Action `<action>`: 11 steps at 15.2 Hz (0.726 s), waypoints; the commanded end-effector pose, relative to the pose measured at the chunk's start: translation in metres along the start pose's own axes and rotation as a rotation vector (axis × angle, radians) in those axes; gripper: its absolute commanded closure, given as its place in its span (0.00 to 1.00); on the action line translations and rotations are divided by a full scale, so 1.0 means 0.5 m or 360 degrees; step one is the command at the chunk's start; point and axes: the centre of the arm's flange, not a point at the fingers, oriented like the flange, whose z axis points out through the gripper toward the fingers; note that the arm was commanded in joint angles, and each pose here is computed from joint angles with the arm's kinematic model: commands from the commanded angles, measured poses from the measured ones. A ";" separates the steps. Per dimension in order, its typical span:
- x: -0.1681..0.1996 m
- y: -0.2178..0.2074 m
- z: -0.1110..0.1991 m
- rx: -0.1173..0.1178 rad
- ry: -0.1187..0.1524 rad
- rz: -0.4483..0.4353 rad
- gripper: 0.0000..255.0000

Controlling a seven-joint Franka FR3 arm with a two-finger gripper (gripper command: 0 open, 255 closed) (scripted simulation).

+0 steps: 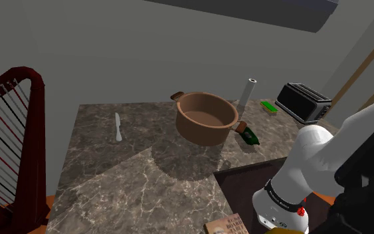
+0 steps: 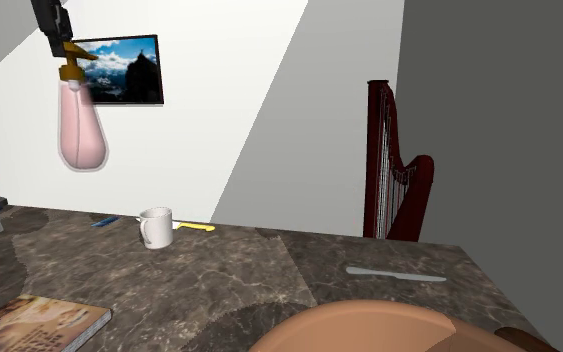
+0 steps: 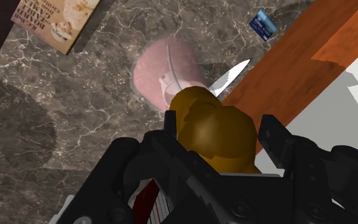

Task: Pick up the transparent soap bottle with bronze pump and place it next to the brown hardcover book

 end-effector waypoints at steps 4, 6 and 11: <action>-0.003 0.008 0.052 0.0001 0.0001 0.0000 1.00; -0.004 0.012 0.072 0.0001 0.0001 0.0000 1.00; -0.006 0.020 0.124 0.0001 0.0001 0.0000 1.00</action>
